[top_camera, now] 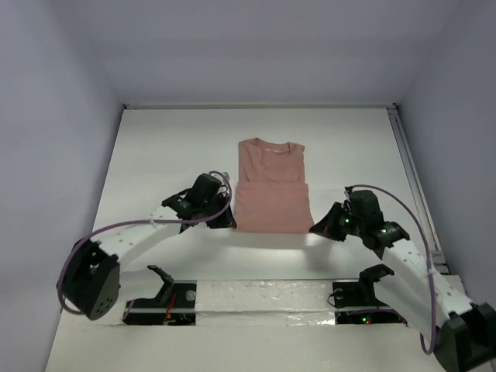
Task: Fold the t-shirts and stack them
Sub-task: Fold the tshirt
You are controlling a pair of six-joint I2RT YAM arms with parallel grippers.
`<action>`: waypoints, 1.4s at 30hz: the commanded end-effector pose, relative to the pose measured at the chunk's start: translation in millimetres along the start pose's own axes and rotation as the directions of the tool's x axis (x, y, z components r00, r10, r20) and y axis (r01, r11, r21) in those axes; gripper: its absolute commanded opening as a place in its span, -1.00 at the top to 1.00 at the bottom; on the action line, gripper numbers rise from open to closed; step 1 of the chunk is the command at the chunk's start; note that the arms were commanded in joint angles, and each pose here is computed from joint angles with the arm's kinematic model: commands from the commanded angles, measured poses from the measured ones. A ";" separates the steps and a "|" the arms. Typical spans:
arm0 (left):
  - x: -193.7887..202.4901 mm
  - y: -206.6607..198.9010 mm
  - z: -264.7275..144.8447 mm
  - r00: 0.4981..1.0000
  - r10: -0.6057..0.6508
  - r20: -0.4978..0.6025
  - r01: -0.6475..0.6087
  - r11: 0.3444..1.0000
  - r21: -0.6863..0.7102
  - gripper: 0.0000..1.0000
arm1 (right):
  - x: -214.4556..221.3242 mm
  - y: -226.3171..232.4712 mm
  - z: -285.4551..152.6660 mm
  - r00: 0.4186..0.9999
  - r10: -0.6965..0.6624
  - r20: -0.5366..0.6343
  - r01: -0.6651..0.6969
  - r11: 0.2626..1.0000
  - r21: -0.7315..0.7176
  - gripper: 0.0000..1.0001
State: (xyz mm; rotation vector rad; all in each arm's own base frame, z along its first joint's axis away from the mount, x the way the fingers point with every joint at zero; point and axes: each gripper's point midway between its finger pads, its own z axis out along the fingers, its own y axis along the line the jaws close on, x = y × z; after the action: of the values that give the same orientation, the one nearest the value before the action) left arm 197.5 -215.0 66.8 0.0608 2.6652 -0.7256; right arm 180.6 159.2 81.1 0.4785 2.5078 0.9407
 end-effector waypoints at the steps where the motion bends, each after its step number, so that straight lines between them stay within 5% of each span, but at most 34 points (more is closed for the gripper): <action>1: -34.2 -20.4 -47.4 0.993 -0.015 0.115 0.017 1.000 -0.019 1.00 | -12.3 18.3 -45.2 0.998 -0.047 0.038 0.045 0.997 0.066 1.00; 6: -126.9 -58.2 -86.5 0.950 0.030 0.312 -0.021 0.999 -0.033 1.00 | -77.4 53.5 -47.3 0.975 -0.177 0.134 0.156 0.976 0.153 1.00; 10: -196.1 -60.4 -76.8 0.919 0.049 0.392 -0.026 0.998 -0.064 1.00 | -157.2 65.4 -23.0 0.950 -0.215 0.229 0.170 0.965 0.202 1.00; 19: -314.8 -32.8 12.4 0.913 0.001 0.408 0.045 0.994 -0.101 1.00 | -281.3 73.2 56.2 0.956 -0.189 0.226 0.155 0.975 0.159 1.00; 25: -364.1 -14.5 63.5 0.918 -0.048 0.394 0.094 0.991 -0.098 1.00 | -312.3 41.5 115.2 0.981 -0.125 0.146 0.096 0.977 0.192 1.00; 28: -375.6 -6.2 80.4 0.917 -0.064 0.394 0.113 0.988 -0.102 0.49 | -327.6 34.1 137.2 0.985 -0.122 0.126 0.093 0.972 0.216 0.70; 29: -378.2 -8.1 80.5 0.914 -0.070 0.400 0.116 0.989 -0.093 0.14 | -330.5 33.1 140.6 0.985 -0.119 0.124 0.089 0.971 0.221 0.36; 30: -385.9 -8.7 73.9 0.902 -0.085 0.424 0.127 0.989 -0.070 0.02 | -340.3 40.9 138.9 0.982 -0.123 0.145 0.091 0.973 0.213 0.18; 32: -395.6 -24.3 49.4 0.879 -0.081 0.470 0.110 0.993 -0.033 -0.18 | -348.9 52.5 134.4 0.975 -0.136 0.173 0.103 0.977 0.188 -0.29; 36: -392.4 -27.6 14.8 0.854 -0.060 0.517 0.089 0.996 -0.031 -0.24 | -355.0 81.2 110.9 0.962 -0.165 0.219 0.140 0.982 0.127 -0.53; 38: -372.9 -53.4 0.1 0.859 -0.044 0.511 0.038 0.999 0.022 -0.03 | -345.9 98.3 94.2 0.954 -0.185 0.237 0.165 0.981 0.103 -0.45; 39: -364.3 -64.6 0.6 0.858 -0.034 0.512 0.006 0.998 0.055 0.05 | -330.3 109.7 95.4 0.953 -0.207 0.223 0.192 0.978 0.088 -0.24; 40: -330.3 -58.1 23.9 0.898 -0.028 0.439 0.004 0.998 0.055 0.13 | -306.2 99.4 105.3 0.961 -0.208 0.181 0.194 0.977 0.093 0.13; 41: -315.2 -65.8 28.4 0.908 -0.017 0.418 -0.018 0.997 0.079 0.42 | -290.1 101.2 107.2 0.964 -0.215 0.158 0.204 0.975 0.084 0.78; 42: -304.9 -83.9 30.2 0.907 0.006 0.421 -0.067 0.989 0.131 0.51 | -268.5 116.2 106.6 0.961 -0.241 0.137 0.235 0.970 0.055 0.96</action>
State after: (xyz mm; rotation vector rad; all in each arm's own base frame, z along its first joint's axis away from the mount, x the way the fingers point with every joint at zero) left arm 512.6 -231.0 154.3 -0.2024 2.3219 -0.6088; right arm 514.8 124.2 124.3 0.4166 2.4378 0.6312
